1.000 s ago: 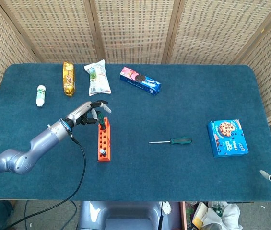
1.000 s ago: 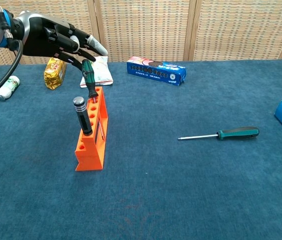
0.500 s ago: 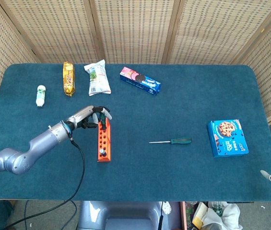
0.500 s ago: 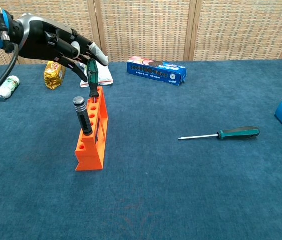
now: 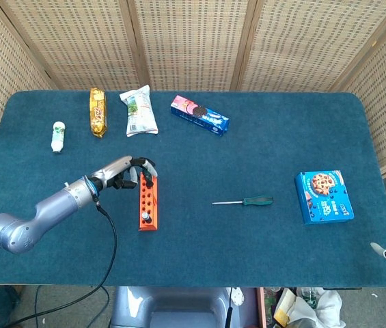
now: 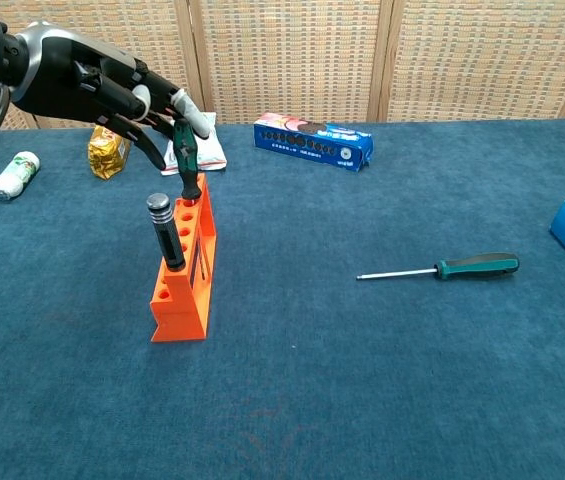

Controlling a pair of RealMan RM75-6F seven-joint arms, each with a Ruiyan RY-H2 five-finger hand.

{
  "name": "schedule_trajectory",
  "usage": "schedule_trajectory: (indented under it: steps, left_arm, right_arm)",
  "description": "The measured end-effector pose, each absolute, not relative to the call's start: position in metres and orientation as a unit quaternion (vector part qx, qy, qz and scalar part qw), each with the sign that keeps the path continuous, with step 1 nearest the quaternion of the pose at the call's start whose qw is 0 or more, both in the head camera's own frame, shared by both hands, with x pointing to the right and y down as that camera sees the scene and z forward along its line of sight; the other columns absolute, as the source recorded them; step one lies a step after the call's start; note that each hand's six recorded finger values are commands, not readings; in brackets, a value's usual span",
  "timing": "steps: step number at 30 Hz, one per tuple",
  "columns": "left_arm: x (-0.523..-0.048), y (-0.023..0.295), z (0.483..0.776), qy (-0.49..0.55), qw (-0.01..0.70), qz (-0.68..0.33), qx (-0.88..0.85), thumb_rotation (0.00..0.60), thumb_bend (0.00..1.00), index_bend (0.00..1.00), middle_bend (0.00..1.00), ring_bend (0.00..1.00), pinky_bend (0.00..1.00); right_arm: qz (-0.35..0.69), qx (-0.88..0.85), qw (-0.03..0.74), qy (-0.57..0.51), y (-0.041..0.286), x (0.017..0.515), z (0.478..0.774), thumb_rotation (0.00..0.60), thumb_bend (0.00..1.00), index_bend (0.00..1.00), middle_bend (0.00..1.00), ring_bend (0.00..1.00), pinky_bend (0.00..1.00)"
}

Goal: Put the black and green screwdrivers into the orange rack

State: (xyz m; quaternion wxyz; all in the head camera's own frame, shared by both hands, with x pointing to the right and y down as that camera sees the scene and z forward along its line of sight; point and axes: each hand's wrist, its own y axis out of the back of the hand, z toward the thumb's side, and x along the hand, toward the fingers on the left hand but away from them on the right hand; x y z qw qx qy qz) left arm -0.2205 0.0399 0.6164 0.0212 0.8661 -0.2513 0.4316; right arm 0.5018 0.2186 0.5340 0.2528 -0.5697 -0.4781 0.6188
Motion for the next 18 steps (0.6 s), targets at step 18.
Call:
schedule_trajectory:
  steps: [18]
  left_arm:
    - [-0.223, 0.052, 0.606, -0.220, 0.010, 0.439, 0.871, 0.600, 1.00, 0.37, 0.18, 0.16, 0.27]
  right_arm:
    - [0.617, -0.569, 0.252, -0.482, 0.218, 0.503, 0.532, 0.600, 0.00, 0.00, 0.00, 0.00, 0.00]
